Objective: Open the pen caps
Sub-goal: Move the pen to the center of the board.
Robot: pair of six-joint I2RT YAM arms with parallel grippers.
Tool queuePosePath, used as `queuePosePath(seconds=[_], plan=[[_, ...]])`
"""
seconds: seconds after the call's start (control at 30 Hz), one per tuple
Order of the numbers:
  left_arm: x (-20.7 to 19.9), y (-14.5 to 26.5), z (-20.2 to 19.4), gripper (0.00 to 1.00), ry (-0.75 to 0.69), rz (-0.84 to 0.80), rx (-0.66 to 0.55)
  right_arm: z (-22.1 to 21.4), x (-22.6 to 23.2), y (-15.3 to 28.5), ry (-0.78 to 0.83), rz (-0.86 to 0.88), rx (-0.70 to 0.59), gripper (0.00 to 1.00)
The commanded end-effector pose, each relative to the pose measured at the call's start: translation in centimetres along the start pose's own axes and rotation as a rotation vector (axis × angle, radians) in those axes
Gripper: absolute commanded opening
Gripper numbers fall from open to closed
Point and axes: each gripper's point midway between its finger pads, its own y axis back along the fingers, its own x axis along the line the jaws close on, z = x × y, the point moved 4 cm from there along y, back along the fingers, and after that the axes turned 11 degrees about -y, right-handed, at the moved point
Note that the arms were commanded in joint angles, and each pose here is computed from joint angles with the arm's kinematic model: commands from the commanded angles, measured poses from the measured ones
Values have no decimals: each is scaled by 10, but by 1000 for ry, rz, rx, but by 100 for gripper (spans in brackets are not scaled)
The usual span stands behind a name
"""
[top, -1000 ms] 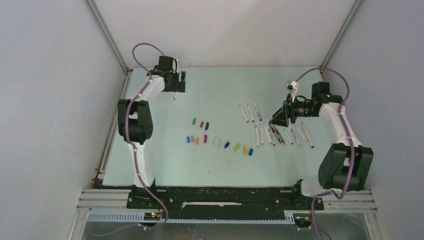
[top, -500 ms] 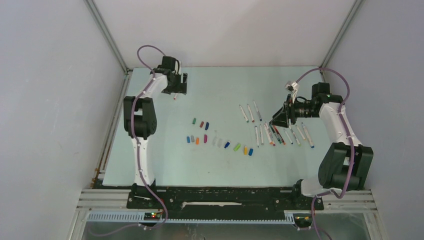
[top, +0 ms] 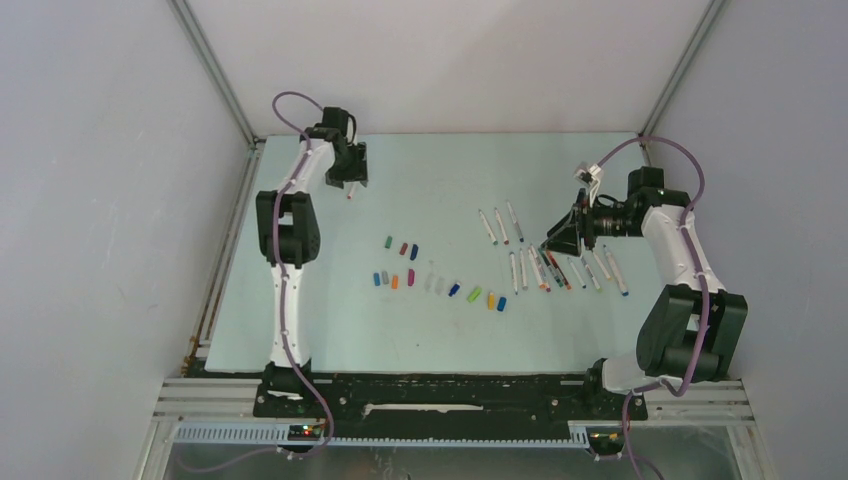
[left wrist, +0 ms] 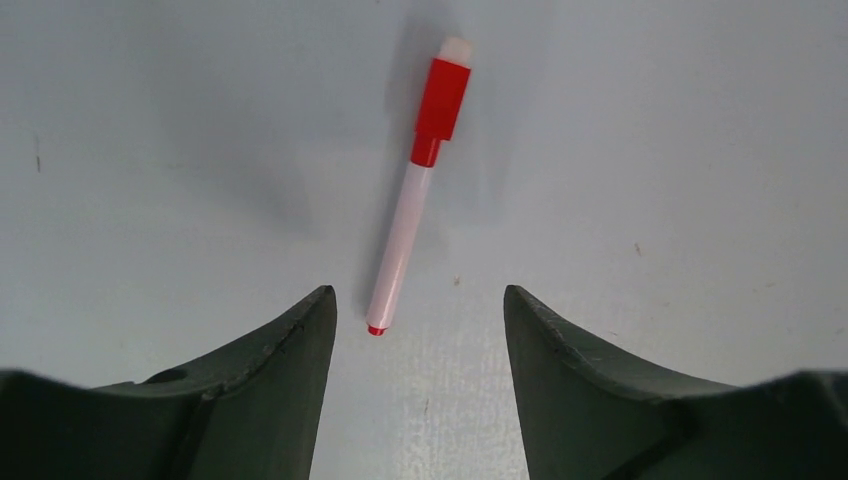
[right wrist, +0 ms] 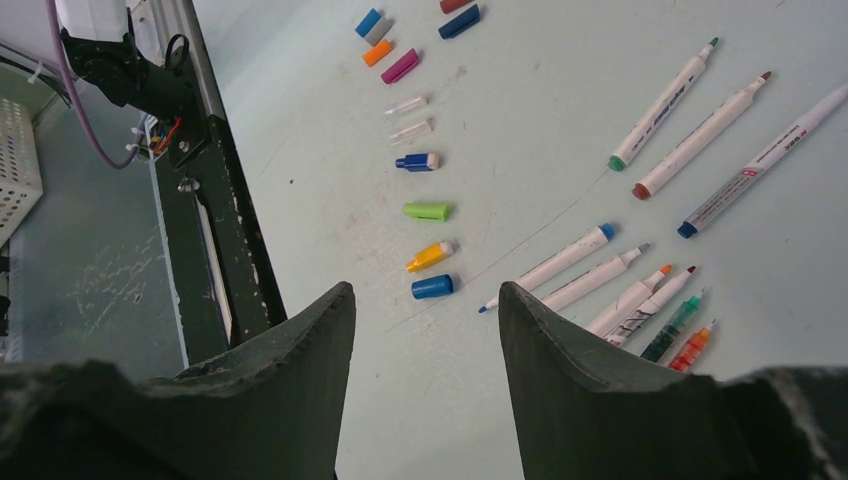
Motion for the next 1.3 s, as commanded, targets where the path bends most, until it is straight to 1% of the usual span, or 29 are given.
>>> queuePosePath(seconds=[0.0,0.37,0.47,0.67,0.77,0.9,1.0,1.07,1.2,1.27], plan=[[17,13,16,64,86,14,-32,5,7,2,34,27,-27,57],[7,-7,10,57,175,-75,-5,6,7,6,30,25,-42,57],[8,-8,11,53,185,-66,-3,7,7,7,25,27,-50,57],[9,-12,4,50,208,-50,26,6,6,8,21,28,-55,57],[7,-14,-1,44,216,-56,51,7,7,9,22,29,-58,57],[6,-15,-8,32,211,-63,86,7,7,10,20,26,-64,57],[5,-14,-17,24,186,-62,123,8,7,12,24,24,-72,57],[5,-11,-22,21,161,-55,139,9,8,13,22,25,-75,57],[5,3,-29,17,102,-28,155,9,9,14,24,26,-82,57],[5,11,-41,16,75,-6,182,9,10,15,26,28,-87,57]])
